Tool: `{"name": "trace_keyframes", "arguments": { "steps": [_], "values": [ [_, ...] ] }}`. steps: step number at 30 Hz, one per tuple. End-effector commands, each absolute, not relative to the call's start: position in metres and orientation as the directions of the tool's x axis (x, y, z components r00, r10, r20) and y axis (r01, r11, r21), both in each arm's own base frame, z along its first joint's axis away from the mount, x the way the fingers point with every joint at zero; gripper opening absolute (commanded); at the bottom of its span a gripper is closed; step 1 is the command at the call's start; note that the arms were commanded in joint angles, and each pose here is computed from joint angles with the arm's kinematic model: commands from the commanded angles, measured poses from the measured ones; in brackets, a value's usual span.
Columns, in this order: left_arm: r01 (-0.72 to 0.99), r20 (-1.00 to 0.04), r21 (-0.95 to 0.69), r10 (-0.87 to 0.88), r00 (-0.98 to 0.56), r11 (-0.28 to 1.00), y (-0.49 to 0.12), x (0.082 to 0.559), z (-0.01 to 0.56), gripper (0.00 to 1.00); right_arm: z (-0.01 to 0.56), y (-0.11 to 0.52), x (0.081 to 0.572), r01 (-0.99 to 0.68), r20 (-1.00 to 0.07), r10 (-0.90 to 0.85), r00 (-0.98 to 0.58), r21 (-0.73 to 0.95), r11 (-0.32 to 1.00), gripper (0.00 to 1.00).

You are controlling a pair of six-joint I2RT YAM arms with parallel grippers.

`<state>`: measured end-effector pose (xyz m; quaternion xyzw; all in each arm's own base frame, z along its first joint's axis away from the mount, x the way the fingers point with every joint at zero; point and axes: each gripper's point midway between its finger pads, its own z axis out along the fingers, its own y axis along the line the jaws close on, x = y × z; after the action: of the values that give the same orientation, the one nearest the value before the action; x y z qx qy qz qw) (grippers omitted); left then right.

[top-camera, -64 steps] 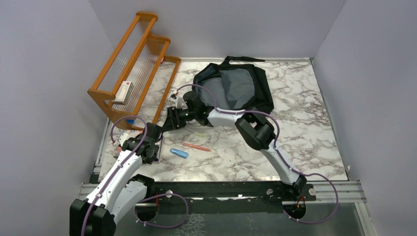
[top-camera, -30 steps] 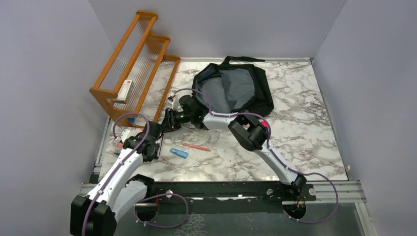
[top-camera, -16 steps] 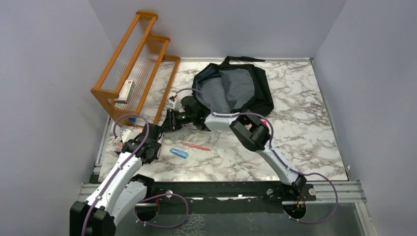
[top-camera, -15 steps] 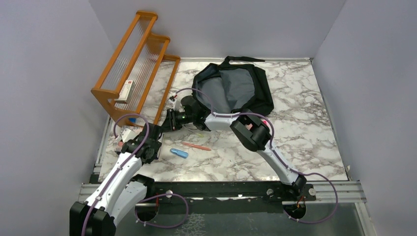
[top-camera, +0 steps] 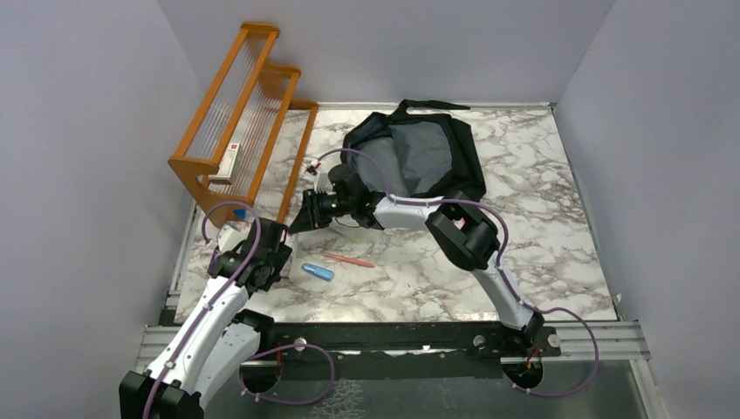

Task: Pack the student bag
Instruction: Pick up the book from the center of the board.

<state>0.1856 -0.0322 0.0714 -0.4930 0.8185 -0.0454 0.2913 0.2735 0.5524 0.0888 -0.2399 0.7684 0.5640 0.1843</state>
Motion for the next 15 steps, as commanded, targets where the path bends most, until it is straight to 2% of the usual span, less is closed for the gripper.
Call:
{"name": "trace_keyframes", "arguments": {
  "steps": [1, 8, 15],
  "values": [
    [-0.75, -0.468, -0.46, -0.847, -0.25, 0.475, -0.03, 0.209, 0.099, 0.69, 0.109, 0.533, 0.265, -0.608, -0.566, -0.233, -0.791, 0.771, 0.19, 0.01],
    [-0.785, -0.466, -0.425, -0.853, -0.237, 0.45, -0.025, 0.202, 0.091, 0.68, 0.099, 0.513, 0.267, -0.592, -0.538, -0.266, -0.8, 0.778, 0.208, 0.0],
    [-0.826, -0.477, -0.381, -0.854, -0.209, 0.415, -0.018, 0.2, 0.071, 0.52, 0.088, 0.511, 0.267, -0.577, -0.521, -0.27, -0.81, 0.789, 0.212, 0.04]
  ]
}}
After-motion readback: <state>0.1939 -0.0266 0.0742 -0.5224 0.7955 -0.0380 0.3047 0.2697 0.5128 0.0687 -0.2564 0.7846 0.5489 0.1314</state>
